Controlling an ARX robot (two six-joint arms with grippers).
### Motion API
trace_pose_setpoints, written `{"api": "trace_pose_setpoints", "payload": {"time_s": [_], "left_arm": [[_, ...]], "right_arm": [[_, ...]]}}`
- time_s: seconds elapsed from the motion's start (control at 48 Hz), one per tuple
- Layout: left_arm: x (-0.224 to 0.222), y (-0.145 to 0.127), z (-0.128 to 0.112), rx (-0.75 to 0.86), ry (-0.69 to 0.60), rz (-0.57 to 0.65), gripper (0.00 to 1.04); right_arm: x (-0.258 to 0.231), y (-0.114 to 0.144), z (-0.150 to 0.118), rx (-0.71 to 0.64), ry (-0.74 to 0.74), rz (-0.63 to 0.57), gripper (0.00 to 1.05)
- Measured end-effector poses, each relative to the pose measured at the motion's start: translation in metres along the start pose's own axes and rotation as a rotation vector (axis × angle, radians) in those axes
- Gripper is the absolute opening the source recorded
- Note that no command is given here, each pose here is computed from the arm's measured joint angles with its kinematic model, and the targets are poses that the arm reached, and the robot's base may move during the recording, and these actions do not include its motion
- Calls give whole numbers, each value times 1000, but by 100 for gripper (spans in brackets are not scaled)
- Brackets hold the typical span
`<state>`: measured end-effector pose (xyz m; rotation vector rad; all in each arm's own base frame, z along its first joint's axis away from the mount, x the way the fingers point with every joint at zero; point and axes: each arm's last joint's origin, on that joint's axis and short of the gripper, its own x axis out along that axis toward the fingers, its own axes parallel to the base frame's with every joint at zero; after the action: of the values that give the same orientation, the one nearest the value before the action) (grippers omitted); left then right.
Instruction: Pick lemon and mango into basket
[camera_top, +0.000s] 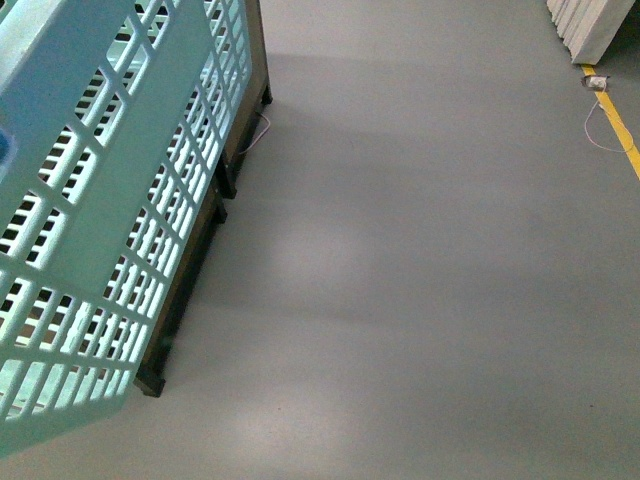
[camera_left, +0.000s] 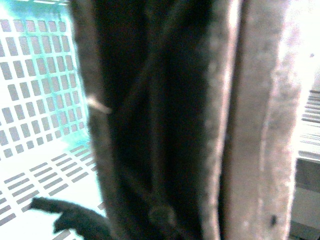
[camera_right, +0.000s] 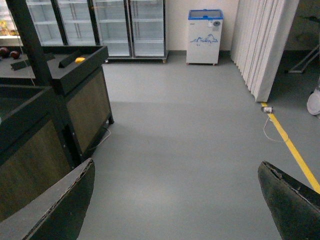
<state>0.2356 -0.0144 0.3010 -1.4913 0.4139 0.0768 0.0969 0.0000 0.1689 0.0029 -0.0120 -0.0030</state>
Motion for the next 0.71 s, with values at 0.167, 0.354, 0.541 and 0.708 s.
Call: {"api": "trace_pose_setpoints", "payload": {"time_s": [0.167,0.354,0.541,0.708], "left_arm": [[0,0,-2,-5,24,-2,14],[0,0,0,-4,2,0,14],[0,0,0,-1,1,0,14],[0,0,0,2,-1,0,14]], "right_arm": [[0,0,0,0,0,0,96],[0,0,0,0,0,0,96],[0,0,0,0,-1,3,96],[0,0,0,0,0,2,96]]}}
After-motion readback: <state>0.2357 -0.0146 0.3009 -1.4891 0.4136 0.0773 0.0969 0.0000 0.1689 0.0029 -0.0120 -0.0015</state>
